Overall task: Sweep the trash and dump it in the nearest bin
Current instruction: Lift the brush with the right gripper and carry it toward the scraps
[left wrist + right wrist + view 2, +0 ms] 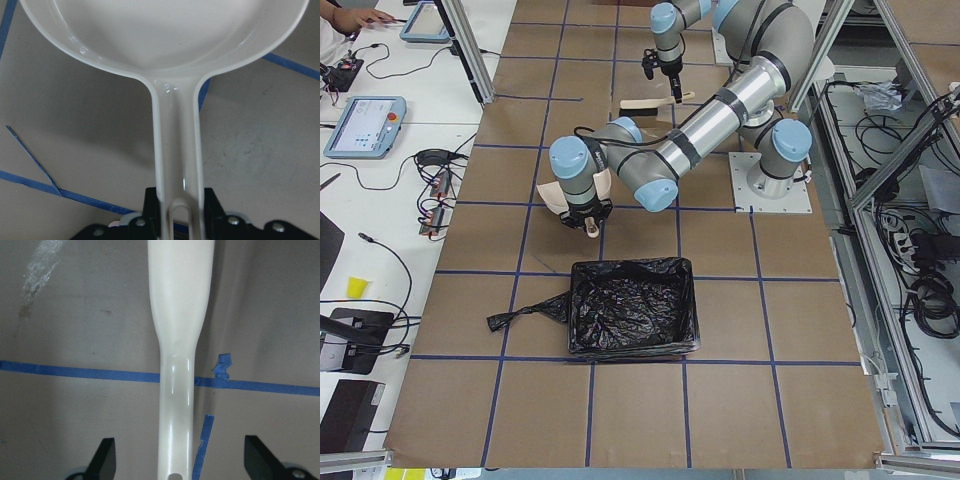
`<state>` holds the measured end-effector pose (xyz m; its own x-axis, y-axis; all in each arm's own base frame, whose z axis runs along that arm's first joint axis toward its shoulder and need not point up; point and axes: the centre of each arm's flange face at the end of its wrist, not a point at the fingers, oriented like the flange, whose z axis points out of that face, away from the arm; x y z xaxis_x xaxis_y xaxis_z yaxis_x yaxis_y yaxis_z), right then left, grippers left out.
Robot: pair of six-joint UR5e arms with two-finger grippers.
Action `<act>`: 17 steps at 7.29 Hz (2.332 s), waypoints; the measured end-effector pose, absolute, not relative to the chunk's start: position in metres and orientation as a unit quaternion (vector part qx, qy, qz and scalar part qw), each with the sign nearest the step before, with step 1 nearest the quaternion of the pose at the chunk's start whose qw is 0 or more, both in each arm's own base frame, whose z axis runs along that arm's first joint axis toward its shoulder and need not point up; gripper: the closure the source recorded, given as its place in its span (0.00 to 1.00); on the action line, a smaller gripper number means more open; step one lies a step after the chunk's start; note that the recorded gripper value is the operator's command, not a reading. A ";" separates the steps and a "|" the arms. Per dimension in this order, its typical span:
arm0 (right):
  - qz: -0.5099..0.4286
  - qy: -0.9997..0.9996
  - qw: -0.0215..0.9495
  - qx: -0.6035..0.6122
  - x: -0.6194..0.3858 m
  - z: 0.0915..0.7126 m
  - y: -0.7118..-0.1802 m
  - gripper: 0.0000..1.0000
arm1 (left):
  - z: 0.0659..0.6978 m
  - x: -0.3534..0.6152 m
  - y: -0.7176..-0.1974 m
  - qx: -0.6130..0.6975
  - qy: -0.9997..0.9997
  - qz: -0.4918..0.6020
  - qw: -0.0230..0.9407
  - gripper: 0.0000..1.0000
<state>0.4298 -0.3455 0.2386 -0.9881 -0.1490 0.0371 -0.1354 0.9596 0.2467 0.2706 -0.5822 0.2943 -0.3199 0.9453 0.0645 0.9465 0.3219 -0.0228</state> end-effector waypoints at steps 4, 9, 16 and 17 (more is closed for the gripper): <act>-0.126 -0.987 0.046 0.092 0.435 0.227 -0.326 0.66 | 0.268 0.289 -0.584 -0.597 -0.802 -0.009 0.026 0.98; -0.100 -0.989 0.040 0.103 0.437 0.229 -0.330 0.99 | 0.257 0.281 -0.589 -0.623 -0.782 -0.010 0.028 0.98; -0.044 -0.991 0.057 -0.112 0.491 0.273 -0.464 0.99 | 0.250 0.264 -0.603 -0.665 -0.746 -0.001 0.017 0.98; -0.054 -0.988 0.070 -0.130 0.517 0.271 -0.482 0.99 | 0.250 0.263 -0.604 -0.665 -0.747 -0.001 0.017 0.98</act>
<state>0.5173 -0.4818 0.2709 -0.9564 0.2489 0.1529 0.2641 0.9604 0.0886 0.2631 -0.6036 0.2501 -0.1159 0.9929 0.0263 0.9930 0.1165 -0.0213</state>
